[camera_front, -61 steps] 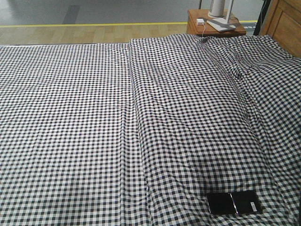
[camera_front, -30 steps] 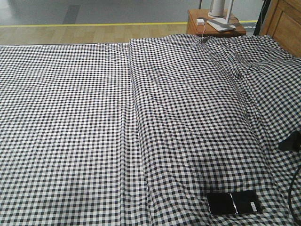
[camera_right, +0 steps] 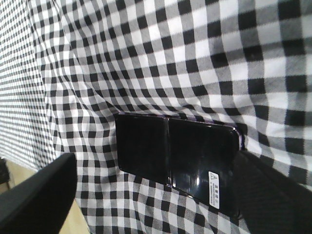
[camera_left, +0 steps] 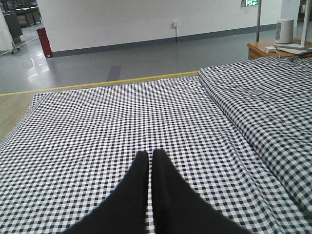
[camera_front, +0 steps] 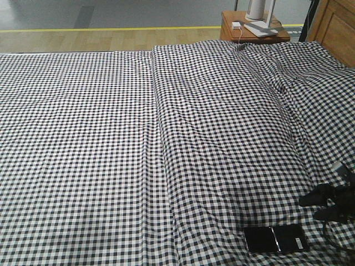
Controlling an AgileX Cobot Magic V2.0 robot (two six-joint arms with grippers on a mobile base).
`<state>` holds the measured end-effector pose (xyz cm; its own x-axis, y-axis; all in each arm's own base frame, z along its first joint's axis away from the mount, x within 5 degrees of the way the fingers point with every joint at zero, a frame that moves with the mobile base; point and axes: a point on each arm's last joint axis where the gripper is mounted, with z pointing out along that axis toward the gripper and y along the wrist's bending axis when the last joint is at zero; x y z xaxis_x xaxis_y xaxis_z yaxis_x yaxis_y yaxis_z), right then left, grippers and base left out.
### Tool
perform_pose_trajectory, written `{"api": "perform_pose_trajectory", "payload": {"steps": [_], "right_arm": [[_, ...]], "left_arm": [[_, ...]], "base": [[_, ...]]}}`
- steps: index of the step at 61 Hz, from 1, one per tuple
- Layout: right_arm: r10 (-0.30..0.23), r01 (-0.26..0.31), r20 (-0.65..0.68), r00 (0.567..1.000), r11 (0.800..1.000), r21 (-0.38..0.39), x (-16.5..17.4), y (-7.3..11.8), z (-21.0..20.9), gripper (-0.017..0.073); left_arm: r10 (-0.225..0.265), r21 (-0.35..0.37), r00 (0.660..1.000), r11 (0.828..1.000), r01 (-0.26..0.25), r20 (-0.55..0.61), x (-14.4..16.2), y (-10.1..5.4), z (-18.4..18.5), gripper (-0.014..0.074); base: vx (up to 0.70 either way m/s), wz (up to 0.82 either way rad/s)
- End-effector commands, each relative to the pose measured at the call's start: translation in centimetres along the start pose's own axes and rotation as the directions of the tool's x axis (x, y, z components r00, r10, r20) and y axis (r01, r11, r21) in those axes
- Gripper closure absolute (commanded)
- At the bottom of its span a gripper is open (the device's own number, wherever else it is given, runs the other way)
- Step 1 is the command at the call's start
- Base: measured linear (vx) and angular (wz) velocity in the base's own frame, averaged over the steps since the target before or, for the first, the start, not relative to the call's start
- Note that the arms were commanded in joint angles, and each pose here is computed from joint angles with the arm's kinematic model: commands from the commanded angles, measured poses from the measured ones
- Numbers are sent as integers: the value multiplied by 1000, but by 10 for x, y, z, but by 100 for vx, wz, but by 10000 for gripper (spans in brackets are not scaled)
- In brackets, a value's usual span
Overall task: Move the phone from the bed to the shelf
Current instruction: 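Close the right gripper on the black phone's edge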
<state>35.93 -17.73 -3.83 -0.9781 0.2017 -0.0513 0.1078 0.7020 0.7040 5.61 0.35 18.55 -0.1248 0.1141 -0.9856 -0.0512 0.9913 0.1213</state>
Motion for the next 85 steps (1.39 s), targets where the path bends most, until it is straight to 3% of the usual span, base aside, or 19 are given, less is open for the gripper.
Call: {"api": "perform_pose_trajectory", "payload": {"steps": [1, 18, 38, 48, 62, 71, 85], "right_arm": [[-68, 69, 19, 998, 997, -39, -9, 16, -19, -40], [-54, 52, -55, 997, 998, -41, 4, -3, 3, -36], [-57, 56, -50, 997, 998, -6, 11, -20, 21, -36], [-66, 65, -49, 997, 998, -27, 14, -25, 32, -36], [-20, 19, -7, 1000, 994, -111, 19, -29, 48, -36], [15, -13, 8, 1000, 979, -203, 23, -29, 58, -36], [38, -41, -17, 999, 959, -281, 31, -29, 69, -36]], "left_arm": [[-14, -10, 994, 1000, 15, 106, -14, 2, -3, 592], [-14, -10, 994, 1000, 15, 106, -14, 2, -3, 592], [-14, -10, 994, 1000, 15, 106, -14, 2, -3, 592], [-14, -10, 994, 1000, 15, 106, -14, 2, -3, 592], [-14, -10, 994, 1000, 15, 106, -14, 2, -3, 592], [-14, -10, 994, 1000, 15, 106, -14, 2, -3, 592], [-14, -10, 994, 1000, 15, 106, -14, 2, -3, 592]], "base": [[0, 0], [0, 0], [0, 0], [0, 0], [0, 0], [0, 0], [0, 0]]}}
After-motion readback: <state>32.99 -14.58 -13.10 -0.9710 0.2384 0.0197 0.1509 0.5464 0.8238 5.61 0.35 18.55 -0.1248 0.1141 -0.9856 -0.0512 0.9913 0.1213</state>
